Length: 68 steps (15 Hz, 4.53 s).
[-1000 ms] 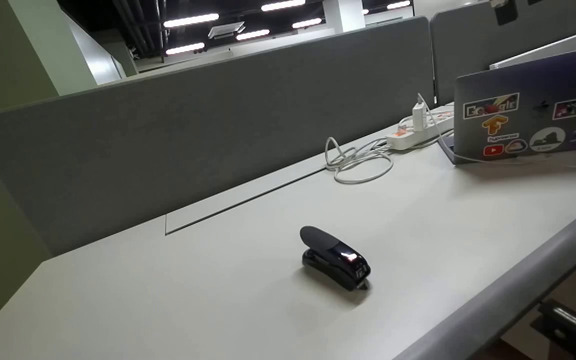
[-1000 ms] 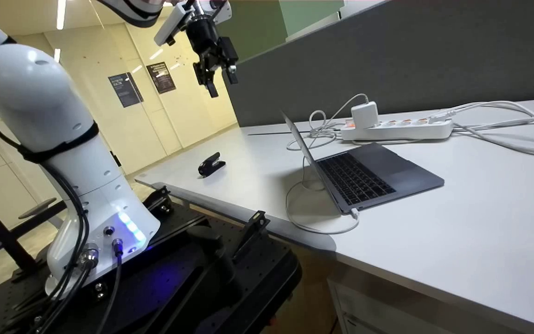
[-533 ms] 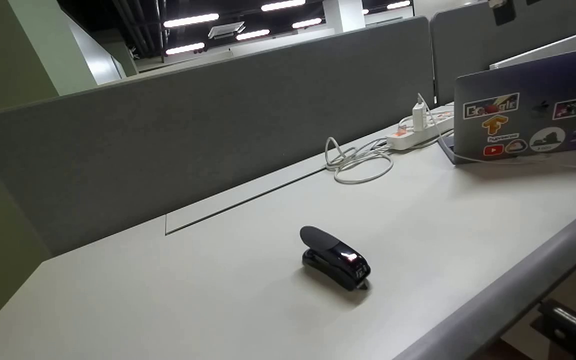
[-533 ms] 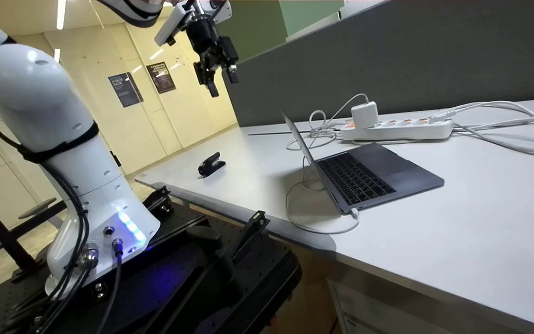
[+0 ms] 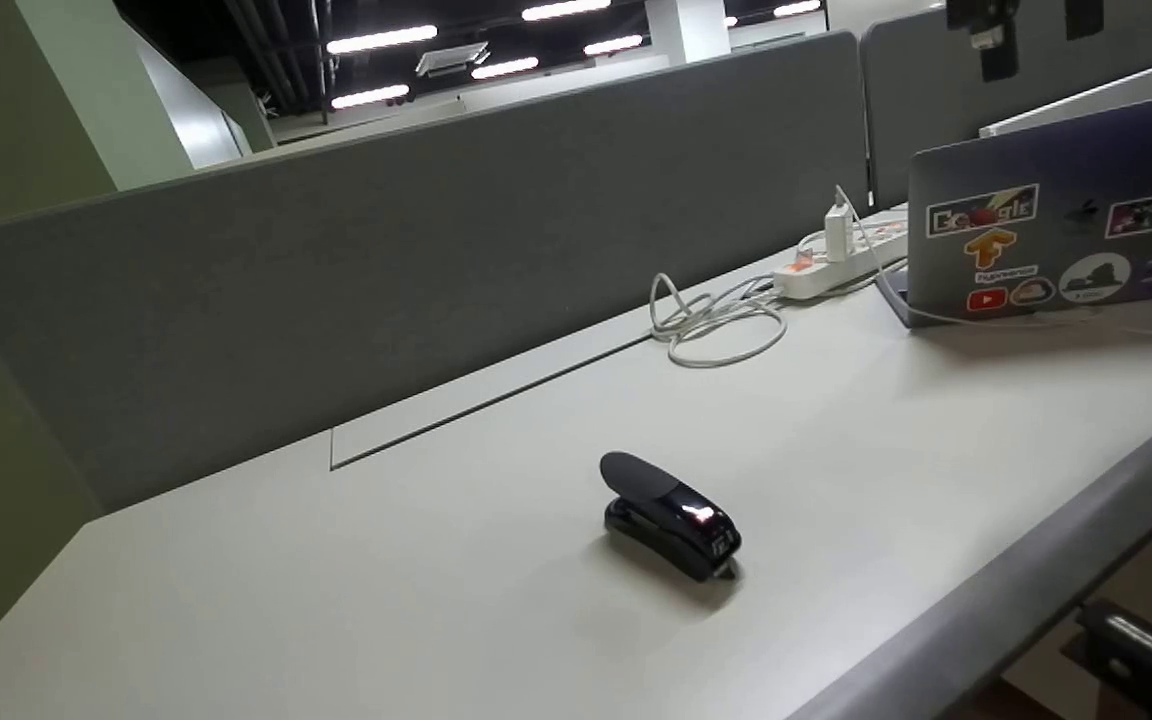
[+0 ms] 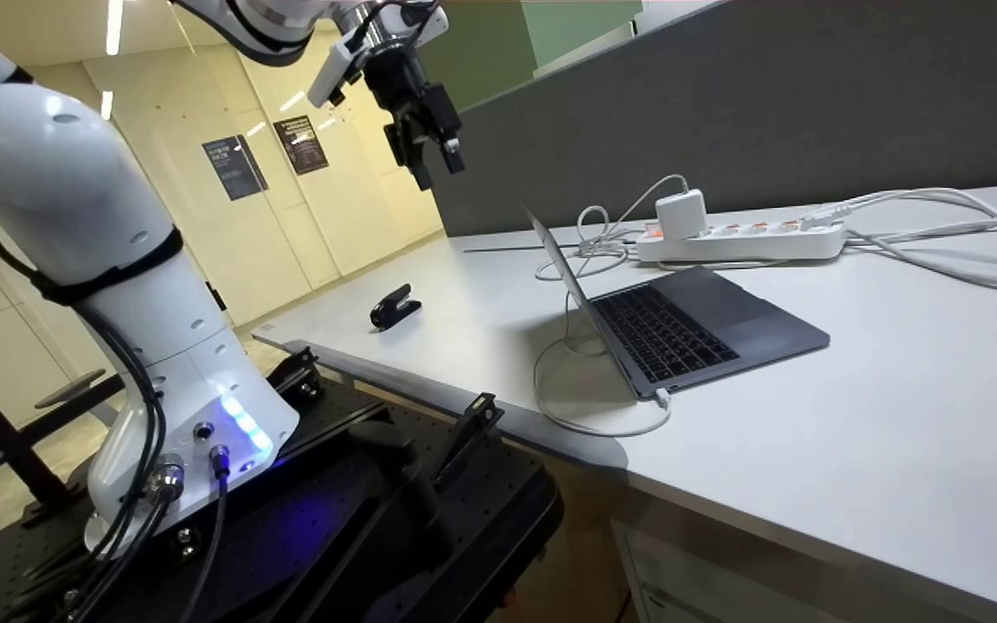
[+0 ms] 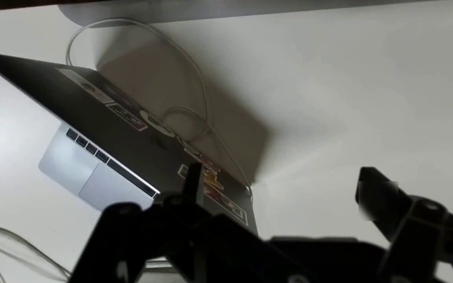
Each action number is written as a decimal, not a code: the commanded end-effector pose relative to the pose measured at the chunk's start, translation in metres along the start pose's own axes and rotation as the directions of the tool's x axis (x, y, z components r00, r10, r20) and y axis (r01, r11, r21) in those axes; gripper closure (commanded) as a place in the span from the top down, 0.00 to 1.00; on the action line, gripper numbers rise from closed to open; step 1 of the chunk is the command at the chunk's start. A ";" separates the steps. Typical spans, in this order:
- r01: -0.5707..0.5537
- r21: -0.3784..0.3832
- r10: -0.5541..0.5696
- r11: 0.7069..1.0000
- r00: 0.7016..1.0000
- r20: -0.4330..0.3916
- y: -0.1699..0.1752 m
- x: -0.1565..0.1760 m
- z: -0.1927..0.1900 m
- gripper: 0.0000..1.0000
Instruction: Close the laptop.
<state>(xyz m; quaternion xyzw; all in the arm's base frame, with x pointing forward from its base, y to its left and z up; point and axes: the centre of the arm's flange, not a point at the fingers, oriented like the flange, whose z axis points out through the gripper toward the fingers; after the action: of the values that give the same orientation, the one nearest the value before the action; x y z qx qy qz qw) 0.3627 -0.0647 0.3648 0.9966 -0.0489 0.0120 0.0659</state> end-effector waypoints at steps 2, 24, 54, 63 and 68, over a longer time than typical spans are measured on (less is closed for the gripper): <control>-0.175 0.082 0.180 0.981 0.982 -0.057 0.047 -0.015 0.041 1.00; -0.570 0.168 0.580 0.804 0.814 -0.012 0.108 -0.004 0.095 1.00; -0.521 0.016 0.521 0.853 0.853 -0.019 0.245 0.072 0.104 1.00; -0.539 0.013 0.539 0.842 0.842 -0.014 0.236 0.066 0.108 1.00; -0.640 0.007 0.640 0.768 0.767 -0.057 0.230 0.085 0.125 1.00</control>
<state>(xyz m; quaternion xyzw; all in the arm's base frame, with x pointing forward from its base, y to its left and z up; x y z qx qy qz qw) 0.4093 -0.3175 0.2885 0.9378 -0.3396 0.0465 0.0546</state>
